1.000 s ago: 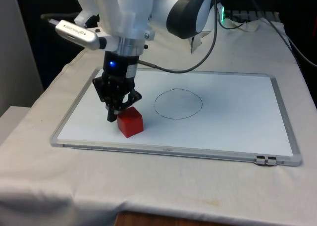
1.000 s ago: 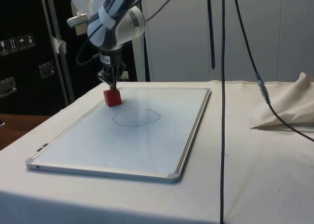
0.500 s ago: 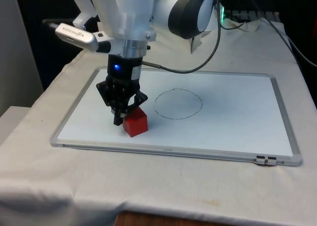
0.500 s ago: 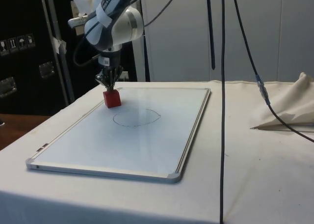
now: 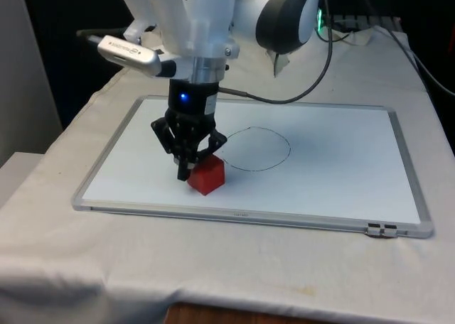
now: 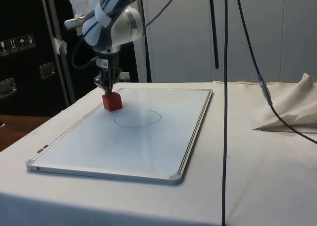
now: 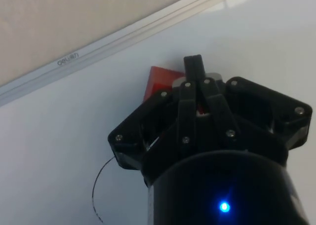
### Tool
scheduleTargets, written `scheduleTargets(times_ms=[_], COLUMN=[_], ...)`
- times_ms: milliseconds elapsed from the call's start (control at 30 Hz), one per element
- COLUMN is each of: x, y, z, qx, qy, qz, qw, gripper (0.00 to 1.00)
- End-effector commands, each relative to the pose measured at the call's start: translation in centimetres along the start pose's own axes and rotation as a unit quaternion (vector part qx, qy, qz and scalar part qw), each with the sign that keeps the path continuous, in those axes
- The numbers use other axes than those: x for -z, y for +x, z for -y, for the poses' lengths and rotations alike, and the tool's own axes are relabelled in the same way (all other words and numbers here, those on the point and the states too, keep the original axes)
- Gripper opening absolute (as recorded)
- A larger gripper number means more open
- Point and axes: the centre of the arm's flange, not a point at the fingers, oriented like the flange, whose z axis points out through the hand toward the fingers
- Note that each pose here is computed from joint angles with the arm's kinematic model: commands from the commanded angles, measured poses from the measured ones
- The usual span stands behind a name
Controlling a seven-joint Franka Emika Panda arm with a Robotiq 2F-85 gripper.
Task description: Push the cube into the marked area.
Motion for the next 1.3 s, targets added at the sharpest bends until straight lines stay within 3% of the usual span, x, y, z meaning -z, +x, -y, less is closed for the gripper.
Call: scheduleTargets(times_ms=[0,200,233,300,500,533,567,767,800,833,1033,1067,1133,1267], x=[0.3,0.8,0.6,0.8,0.9,0.8,0.9,0.2,0.5,0.2,0.3,0.6,0.3,1.0], y=[-0.3,-1.3,-0.9,-1.7,-2.2,-2.1,-2.2,-2.3,-2.4,-2.4,-2.4,-2.3,-2.3,-1.6], z=[0.2,0.1,0.1,-0.1,0.0,-0.2,0.1,0.7,0.3,0.8,0.9,0.7,1.1,2.1], qx=[0.004,0.014,0.01,0.017,0.027,0.024,0.029,0.046,0.044,0.052,0.072,0.07,0.085,0.093], qy=[0.003,0.012,0.009,0.017,0.034,0.024,0.037,0.055,0.046,0.057,0.063,0.056,0.065,0.065], qz=[0.003,0.021,0.017,0.03,0.051,0.048,0.054,0.069,0.066,0.07,0.075,0.073,0.076,0.072], qw=[0.99998,0.9996,0.99977,0.99925,0.9978,0.99828,0.99745,0.99502,0.9958,0.99454,0.99255,0.9933,0.99128,0.99095], gripper=[0.0,0.0,0.0,0.0,0.0,0.0,0.0,0.0,0.0,0.0,0.0,0.0,0.0,0.0])
